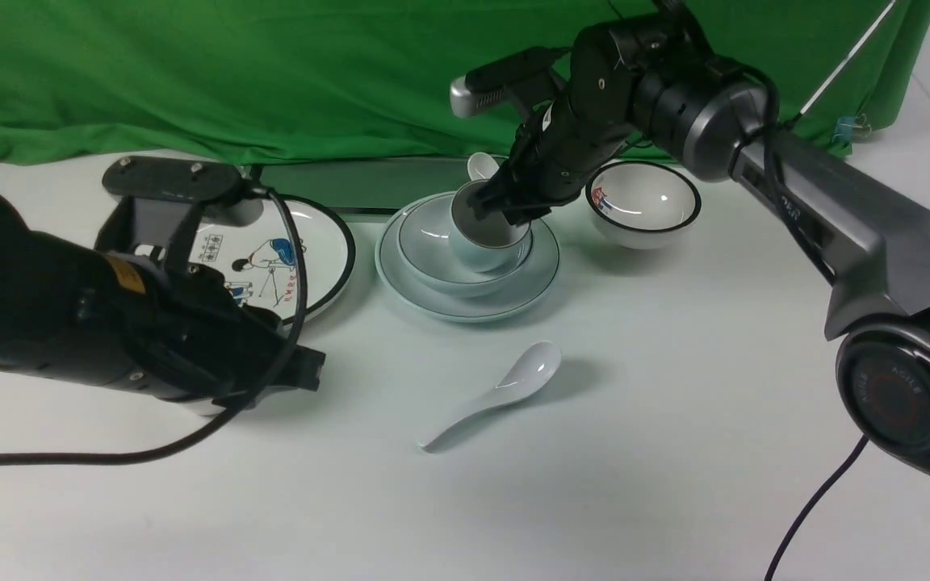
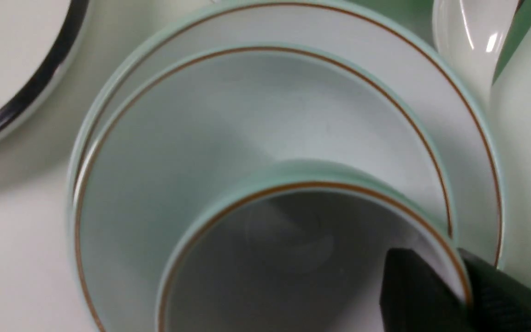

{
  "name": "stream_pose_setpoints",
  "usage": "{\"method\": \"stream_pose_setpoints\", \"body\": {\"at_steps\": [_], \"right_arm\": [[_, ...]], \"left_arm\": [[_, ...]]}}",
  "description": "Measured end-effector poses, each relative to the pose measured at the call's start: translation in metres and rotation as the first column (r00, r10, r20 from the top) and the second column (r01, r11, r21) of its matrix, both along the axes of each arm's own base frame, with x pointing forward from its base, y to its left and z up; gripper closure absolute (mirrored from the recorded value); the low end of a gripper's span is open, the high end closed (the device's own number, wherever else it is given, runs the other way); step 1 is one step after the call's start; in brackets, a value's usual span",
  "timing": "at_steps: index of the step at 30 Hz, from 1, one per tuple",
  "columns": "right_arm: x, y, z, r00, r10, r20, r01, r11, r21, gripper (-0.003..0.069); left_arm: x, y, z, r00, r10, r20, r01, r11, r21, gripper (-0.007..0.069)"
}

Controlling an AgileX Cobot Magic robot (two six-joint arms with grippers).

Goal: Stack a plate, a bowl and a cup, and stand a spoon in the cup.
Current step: Use the right arm to put the blue teacup into the blue rice bowl in the middle, then use the right arm to grab a blue soup spoon

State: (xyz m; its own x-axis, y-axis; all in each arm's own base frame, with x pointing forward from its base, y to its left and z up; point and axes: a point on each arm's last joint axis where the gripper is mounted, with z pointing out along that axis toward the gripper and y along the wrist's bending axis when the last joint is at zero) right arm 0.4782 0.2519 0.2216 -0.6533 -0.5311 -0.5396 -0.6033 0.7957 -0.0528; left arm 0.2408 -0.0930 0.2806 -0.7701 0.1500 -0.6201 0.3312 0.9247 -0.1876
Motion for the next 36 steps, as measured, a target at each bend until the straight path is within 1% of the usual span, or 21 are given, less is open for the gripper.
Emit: {"method": "stream_pose_setpoints", "body": {"at_steps": [3,7,11,14,17,18,19,22,24,26,28,29,30,32,33,34,35,36], "right_arm": [[0.000,0.000,-0.001,1.000,0.000,0.000,0.000,1.000,0.004,0.0447],[0.000,0.001,-0.001,1.000,-0.001,-0.004,0.001,1.000,0.017,0.0344],[-0.005,0.002,0.005,0.999,0.022,-0.033,-0.021,0.999,0.025,0.0316],[-0.016,-0.001,0.029,0.996,0.085,-0.033,-0.085,0.996,0.014,0.0309],[-0.029,-0.007,0.063,0.989,0.145,0.003,-0.145,0.989,0.006,0.0291],[-0.040,-0.012,0.087,0.983,0.182,0.028,-0.182,0.983,-0.006,0.0265],[-0.048,-0.015,0.098,0.978,0.206,0.038,-0.206,0.979,-0.015,0.0244],[-0.064,-0.022,0.110,0.959,0.283,0.031,-0.281,0.958,-0.061,0.0187],[-0.077,-0.021,0.090,0.931,0.361,-0.047,-0.364,0.925,-0.107,0.0160],[-0.085,-0.016,0.066,0.900,0.422,-0.107,-0.434,0.891,-0.135,0.0153],[-0.096,-0.005,0.036,0.847,0.507,-0.161,-0.529,0.832,-0.166,0.0150],[-0.103,0.002,0.019,0.813,0.555,-0.179,-0.581,0.793,-0.183,0.0148],[-0.108,0.007,0.012,0.792,0.582,-0.184,-0.610,0.768,-0.196,0.0148],[-0.121,0.022,-0.009,0.725,0.664,-0.185,-0.688,0.681,-0.252,0.0147],[-0.125,0.027,-0.013,0.707,0.683,-0.182,-0.704,0.656,-0.272,0.0147],[-0.126,0.028,-0.015,0.702,0.690,-0.176,-0.708,0.649,-0.279,0.0147],[-0.131,0.036,-0.023,0.682,0.714,-0.160,-0.721,0.620,-0.310,0.0147],[-0.131,0.040,-0.026,0.680,0.717,-0.151,-0.721,0.617,-0.317,0.0147]], "left_arm": [[0.000,0.000,0.000,1.000,0.000,-0.002,0.000,1.000,-0.002,0.0492],[-0.001,0.000,-0.001,1.000,-0.003,-0.007,0.003,1.000,0.000,0.0489],[-0.003,0.000,-0.002,1.000,-0.018,-0.025,0.018,1.000,0.011,0.0487],[-0.006,0.000,-0.001,0.998,-0.050,-0.028,0.051,0.998,0.031,0.0485],[-0.011,0.002,0.004,0.998,-0.064,-0.021,0.065,0.997,0.038,0.0484],[-0.015,0.003,0.009,0.998,-0.069,-0.004,0.069,0.997,0.038,0.0483],[-0.018,0.004,0.014,0.997,-0.071,0.011,0.071,0.997,0.037,0.0482],[-0.029,0.008,0.026,0.994,-0.087,0.066,0.085,0.995,0.045,0.0478],[-0.038,0.012,0.038,0.988,-0.096,0.119,0.090,0.995,0.051,0.0477],[-0.045,0.015,0.046,0.982,-0.098,0.160,0.090,0.995,0.053,0.0477],[-0.050,0.017,0.052,0.976,-0.096,0.195,0.088,0.995,0.049,0.0477],[-0.053,0.018,0.056,0.971,-0.092,0.222,0.084,0.996,0.043,0.0475],[-0.054,0.018,0.058,0.968,-0.090,0.233,0.083,0.996,0.042,0.0475],[-0.055,0.019,0.059,0.967,-0.090,0.240,0.083,0.996,0.041,0.0475],[-0.055,0.019,0.059,0.967,-0.090,0.240,0.083,0.996,0.041,0.0475],[-0.055,0.019,0.059,0.967,-0.090,0.239,0.083,0.996,0.041,0.0475],[-0.055,0.019,0.058,0.967,-0.091,0.237,0.083,0.996,0.041,0.0475],[-0.055,0.019,0.058,0.967,-0.091,0.237,0.083,0.996,0.041,0.0475]]}}
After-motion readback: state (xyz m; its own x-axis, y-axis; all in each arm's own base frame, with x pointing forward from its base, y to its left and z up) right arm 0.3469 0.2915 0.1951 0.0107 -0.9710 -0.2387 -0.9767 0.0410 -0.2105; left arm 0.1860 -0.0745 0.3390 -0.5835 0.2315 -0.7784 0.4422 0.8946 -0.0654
